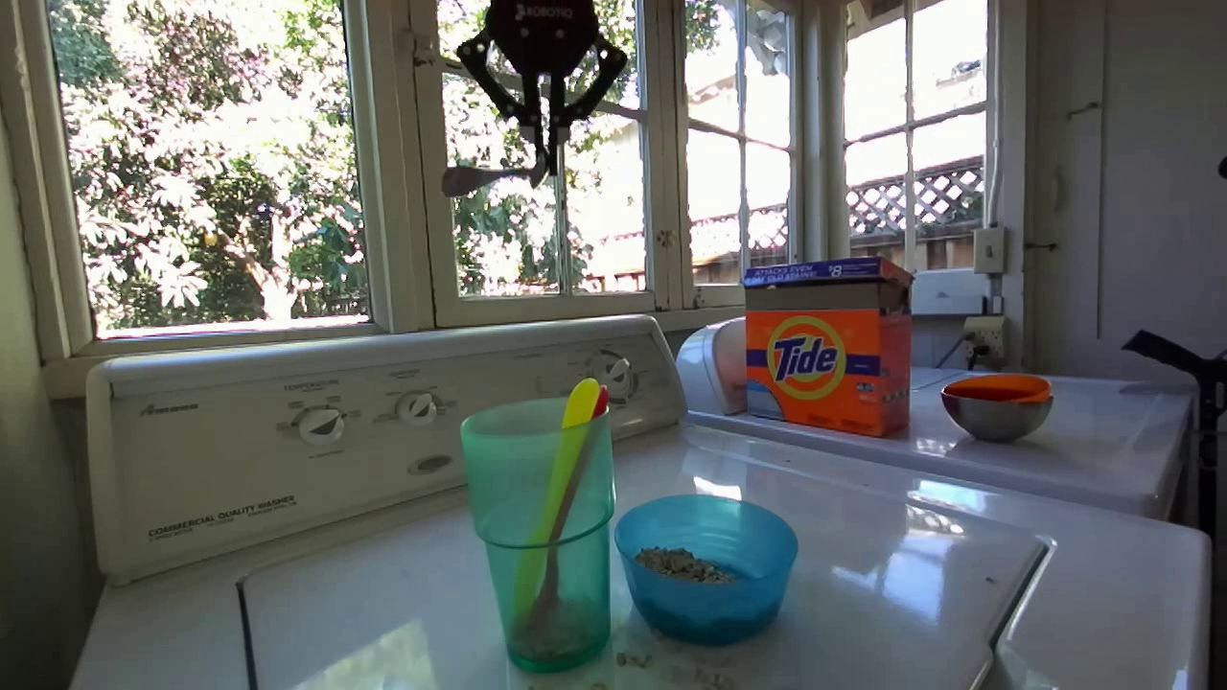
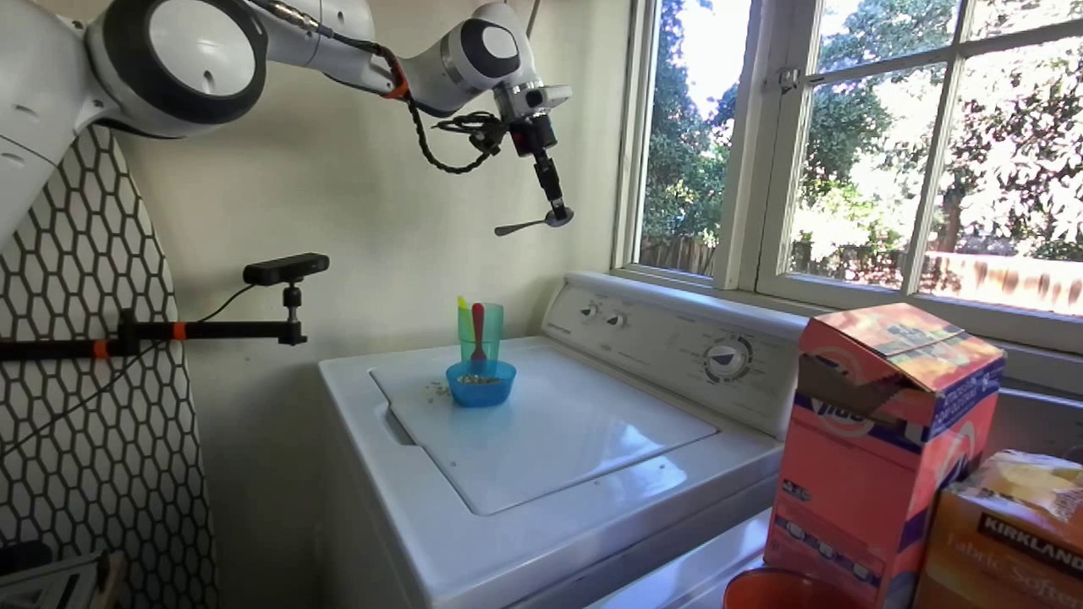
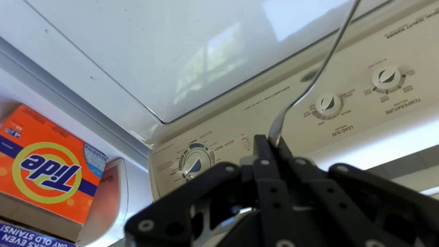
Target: Put the silver spoon inside the green cup.
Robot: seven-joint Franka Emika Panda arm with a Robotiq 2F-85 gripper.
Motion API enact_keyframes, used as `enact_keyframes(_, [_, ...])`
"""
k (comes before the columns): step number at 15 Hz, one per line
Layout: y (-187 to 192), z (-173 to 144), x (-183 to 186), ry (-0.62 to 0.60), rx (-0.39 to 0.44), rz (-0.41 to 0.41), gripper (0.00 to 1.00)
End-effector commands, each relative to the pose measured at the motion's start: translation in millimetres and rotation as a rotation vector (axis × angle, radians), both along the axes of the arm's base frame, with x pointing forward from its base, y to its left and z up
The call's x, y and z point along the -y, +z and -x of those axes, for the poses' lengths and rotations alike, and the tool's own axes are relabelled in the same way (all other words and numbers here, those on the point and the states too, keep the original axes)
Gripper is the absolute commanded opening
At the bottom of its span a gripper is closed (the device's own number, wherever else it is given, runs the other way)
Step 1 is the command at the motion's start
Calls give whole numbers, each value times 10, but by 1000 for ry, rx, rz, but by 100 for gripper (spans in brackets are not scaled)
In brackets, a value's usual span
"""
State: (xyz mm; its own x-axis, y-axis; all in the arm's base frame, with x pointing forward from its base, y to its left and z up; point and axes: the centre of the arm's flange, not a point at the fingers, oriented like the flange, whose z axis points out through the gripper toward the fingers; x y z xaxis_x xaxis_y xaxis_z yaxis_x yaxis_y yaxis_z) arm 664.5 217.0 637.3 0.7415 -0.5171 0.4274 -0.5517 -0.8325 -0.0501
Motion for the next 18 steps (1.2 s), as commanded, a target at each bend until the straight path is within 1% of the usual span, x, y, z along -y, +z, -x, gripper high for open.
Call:
enact_keyframes(1, [-428, 632, 119, -144, 94, -1, 1])
enact_keyframes(3, [-494, 690, 121, -207, 106, 10, 1])
enact_keyframes(4, [-560, 720, 137, -192, 97, -10, 1])
enact_keyframes(5, [-244, 143, -53, -165, 76, 2, 5])
enact_keyframes(9, [-322, 257, -21, -179, 69, -8, 5])
enact_keyframes(10, [-321, 269, -13, -179, 68, -8, 1])
enact_keyframes(11, [-337, 336, -27, -187, 76, 16, 1])
enact_keyframes(12, [-355, 456, -18, -192, 86, 25, 1])
enact_keyframes(15, [-374, 741, -48, -209, 144, 63, 1])
enact_keyframes(18, [-394, 1061, -142, -215, 151, 108, 1])
